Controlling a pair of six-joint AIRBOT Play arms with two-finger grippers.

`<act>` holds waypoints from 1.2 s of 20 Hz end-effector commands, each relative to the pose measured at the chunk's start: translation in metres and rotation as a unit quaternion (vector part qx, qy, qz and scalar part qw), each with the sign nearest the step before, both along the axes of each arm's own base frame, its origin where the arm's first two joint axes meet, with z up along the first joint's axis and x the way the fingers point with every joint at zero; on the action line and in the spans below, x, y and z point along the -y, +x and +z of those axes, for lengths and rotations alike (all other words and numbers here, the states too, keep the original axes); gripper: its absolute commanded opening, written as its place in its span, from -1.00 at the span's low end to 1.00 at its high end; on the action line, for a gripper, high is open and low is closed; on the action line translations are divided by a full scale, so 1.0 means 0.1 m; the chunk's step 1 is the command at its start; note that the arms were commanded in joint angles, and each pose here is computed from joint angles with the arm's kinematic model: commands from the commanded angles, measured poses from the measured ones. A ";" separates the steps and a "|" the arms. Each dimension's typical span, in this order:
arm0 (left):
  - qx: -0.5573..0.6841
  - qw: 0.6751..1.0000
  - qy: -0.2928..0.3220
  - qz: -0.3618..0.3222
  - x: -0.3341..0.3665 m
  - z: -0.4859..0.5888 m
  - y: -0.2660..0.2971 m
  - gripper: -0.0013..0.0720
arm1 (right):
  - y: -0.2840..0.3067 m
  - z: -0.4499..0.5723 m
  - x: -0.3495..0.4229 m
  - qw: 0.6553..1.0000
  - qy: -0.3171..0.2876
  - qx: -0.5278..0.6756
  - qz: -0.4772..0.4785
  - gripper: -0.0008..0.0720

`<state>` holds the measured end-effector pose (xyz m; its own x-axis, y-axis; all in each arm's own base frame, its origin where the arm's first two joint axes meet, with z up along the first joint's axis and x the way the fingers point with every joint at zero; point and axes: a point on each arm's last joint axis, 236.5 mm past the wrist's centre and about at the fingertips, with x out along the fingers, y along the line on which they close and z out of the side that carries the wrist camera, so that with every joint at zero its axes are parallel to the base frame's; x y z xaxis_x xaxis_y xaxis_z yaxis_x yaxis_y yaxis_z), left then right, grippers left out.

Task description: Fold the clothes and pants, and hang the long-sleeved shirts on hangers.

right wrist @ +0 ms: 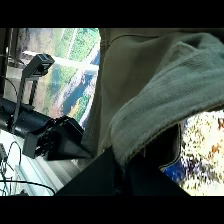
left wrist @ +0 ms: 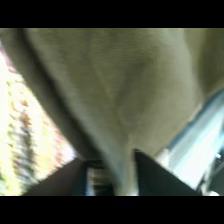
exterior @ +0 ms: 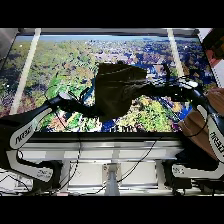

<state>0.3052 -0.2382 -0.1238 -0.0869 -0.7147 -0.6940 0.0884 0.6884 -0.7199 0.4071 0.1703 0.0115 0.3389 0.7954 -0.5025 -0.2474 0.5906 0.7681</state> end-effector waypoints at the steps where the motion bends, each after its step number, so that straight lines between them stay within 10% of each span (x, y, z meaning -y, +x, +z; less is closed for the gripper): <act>1: -0.004 1.000 -0.012 0.013 -0.03 0.06 0.05 -0.69 | 0.01 -0.01 -0.05 1.000 -0.003 0.000 -0.003 -0.90; 12: 0.239 0.969 -0.047 0.037 -0.32 1.61 0.73 -0.91 | 0.05 0.83 -0.01 0.991 -0.046 0.120 0.033 -0.90; 24: 0.560 0.811 -0.113 0.128 -0.74 4.57 0.35 -0.91 | -0.82 2.91 -0.12 0.946 -0.054 0.315 0.057 -0.91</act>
